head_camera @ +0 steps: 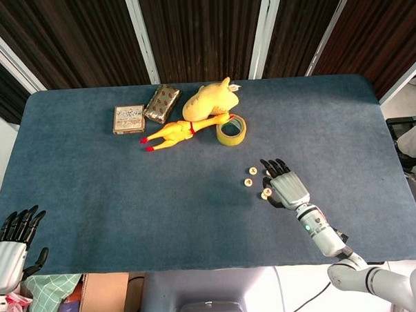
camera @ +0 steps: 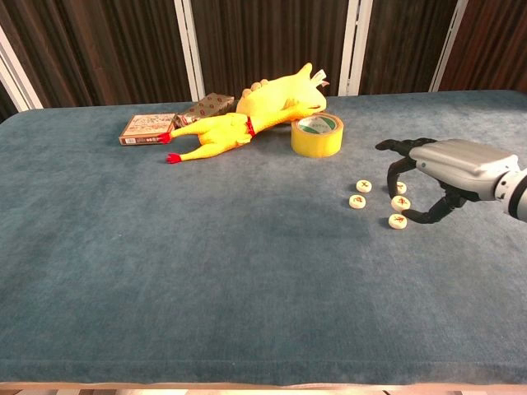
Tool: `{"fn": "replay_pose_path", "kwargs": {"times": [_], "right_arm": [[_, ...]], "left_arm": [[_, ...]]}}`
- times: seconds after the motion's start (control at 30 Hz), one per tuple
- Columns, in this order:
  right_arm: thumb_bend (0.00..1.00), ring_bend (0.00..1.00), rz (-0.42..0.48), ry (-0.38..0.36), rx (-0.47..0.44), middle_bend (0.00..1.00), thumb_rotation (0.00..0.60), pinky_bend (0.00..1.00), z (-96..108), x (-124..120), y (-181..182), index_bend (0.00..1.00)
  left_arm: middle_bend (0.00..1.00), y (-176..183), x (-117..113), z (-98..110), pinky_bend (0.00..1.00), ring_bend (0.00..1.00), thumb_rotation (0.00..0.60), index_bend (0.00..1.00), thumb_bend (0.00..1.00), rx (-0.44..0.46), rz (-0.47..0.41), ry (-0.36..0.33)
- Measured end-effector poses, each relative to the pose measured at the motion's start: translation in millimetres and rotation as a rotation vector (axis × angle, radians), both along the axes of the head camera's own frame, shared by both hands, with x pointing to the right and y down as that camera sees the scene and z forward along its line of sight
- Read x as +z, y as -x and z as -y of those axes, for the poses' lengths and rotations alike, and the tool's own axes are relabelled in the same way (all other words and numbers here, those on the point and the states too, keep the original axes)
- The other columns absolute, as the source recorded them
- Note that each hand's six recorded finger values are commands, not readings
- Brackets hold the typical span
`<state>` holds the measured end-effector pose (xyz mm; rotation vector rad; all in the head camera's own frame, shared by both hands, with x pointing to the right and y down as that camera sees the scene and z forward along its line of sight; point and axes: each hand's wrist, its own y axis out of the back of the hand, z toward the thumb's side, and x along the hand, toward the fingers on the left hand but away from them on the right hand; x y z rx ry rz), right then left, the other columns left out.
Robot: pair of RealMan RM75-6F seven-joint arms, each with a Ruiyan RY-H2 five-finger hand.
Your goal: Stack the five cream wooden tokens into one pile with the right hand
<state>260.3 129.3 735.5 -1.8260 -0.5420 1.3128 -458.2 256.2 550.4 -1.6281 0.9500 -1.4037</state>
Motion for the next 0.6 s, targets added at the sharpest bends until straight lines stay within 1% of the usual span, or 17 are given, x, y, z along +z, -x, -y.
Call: {"fn": "replay_pose_path", "kwargs": {"times": [0.17,0.37,0.47,0.6], "right_arm": [[0.49,0.00,-0.017,0.003,-0.019,0.06,0.600,0.00,-1.8,5.5,9.6,0.63],[0.49,0.00,-0.042,0.005,-0.025,0.06,0.600,0.00,-3.3,8.5,7.5,0.64],[0.49,0.00,-0.067,0.008,-0.032,0.09,0.600,0.00,-4.6,9.9,3.9,0.64],[0.49,0.00,-0.095,0.014,-0.041,0.10,0.600,0.00,-6.6,12.2,-0.4,0.64]], "left_arm": [[0.00,2.9,-3.1,0.8,0.01,0.00,0.600,0.00,0.41,-0.010,-0.003,-0.011],[0.00,3.2,-3.8,0.1,0.01,0.00,0.600,0.00,0.41,-0.007,-0.006,-0.009],[0.00,3.1,-4.9,-0.5,0.01,0.00,0.600,0.00,0.41,-0.006,-0.010,-0.010],[0.00,4.6,-6.1,-0.7,0.01,0.00,0.600,0.00,0.41,-0.013,-0.007,-0.012]]}}
